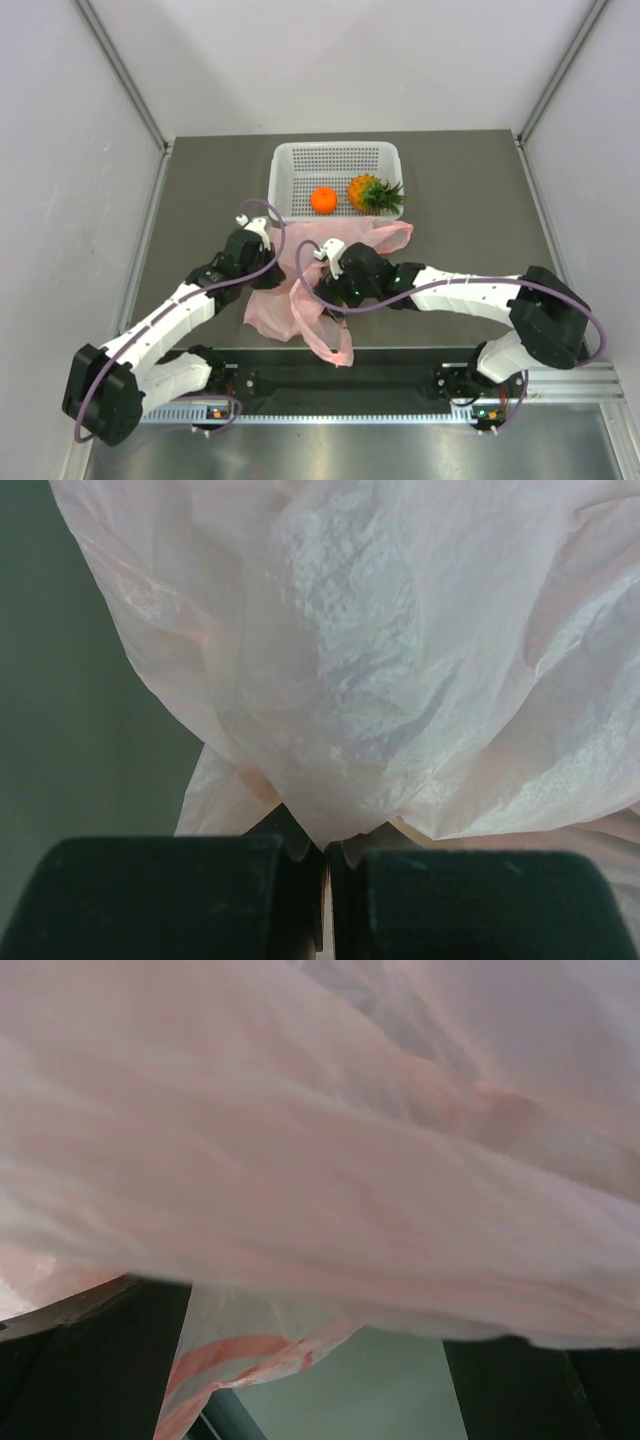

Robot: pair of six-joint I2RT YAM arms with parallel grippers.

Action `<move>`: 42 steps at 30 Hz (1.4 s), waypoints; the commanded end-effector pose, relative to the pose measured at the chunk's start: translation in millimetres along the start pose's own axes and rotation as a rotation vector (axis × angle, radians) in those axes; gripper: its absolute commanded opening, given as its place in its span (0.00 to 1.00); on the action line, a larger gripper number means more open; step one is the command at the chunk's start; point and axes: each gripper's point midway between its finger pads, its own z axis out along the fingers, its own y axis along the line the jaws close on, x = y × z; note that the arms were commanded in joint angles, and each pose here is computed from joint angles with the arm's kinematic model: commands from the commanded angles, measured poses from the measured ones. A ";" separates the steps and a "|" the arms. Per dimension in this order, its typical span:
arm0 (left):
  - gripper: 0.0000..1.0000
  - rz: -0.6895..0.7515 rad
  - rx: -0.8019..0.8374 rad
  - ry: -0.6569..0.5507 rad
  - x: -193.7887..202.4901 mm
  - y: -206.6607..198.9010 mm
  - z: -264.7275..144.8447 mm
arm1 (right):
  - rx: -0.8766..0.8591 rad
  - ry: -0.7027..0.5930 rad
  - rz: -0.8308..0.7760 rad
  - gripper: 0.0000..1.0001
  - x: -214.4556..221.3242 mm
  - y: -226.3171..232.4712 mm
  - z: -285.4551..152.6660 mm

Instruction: Untie the knot of the plastic bag and take out the fruit

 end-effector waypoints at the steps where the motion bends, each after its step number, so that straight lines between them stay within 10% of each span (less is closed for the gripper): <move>1: 0.00 -0.014 0.014 -0.051 -8.2 -2.2 -1.5 | -0.019 -0.093 -0.038 1.00 -26.8 12.7 9.3; 16: 0.00 -0.031 0.051 -0.040 -1.1 -6.1 3.8 | 0.140 -0.106 0.047 0.99 -19.3 -10.5 43.2; 18: 0.00 -0.029 0.053 -0.038 -0.8 -6.5 3.7 | 0.161 -0.166 0.066 0.92 -32.9 -14.2 32.2; 24: 0.00 -0.025 0.047 -0.031 2.6 -3.9 5.1 | 0.173 -0.268 0.103 0.23 -54.9 -25.0 -6.0; 28: 0.00 -0.024 0.036 -0.027 3.5 -1.8 5.5 | 0.175 -0.223 0.106 0.01 -52.0 -30.5 -37.0; 42: 0.00 -0.020 0.056 -0.019 2.8 -6.1 10.5 | -0.140 -0.374 -0.013 0.01 -130.8 -15.9 -156.2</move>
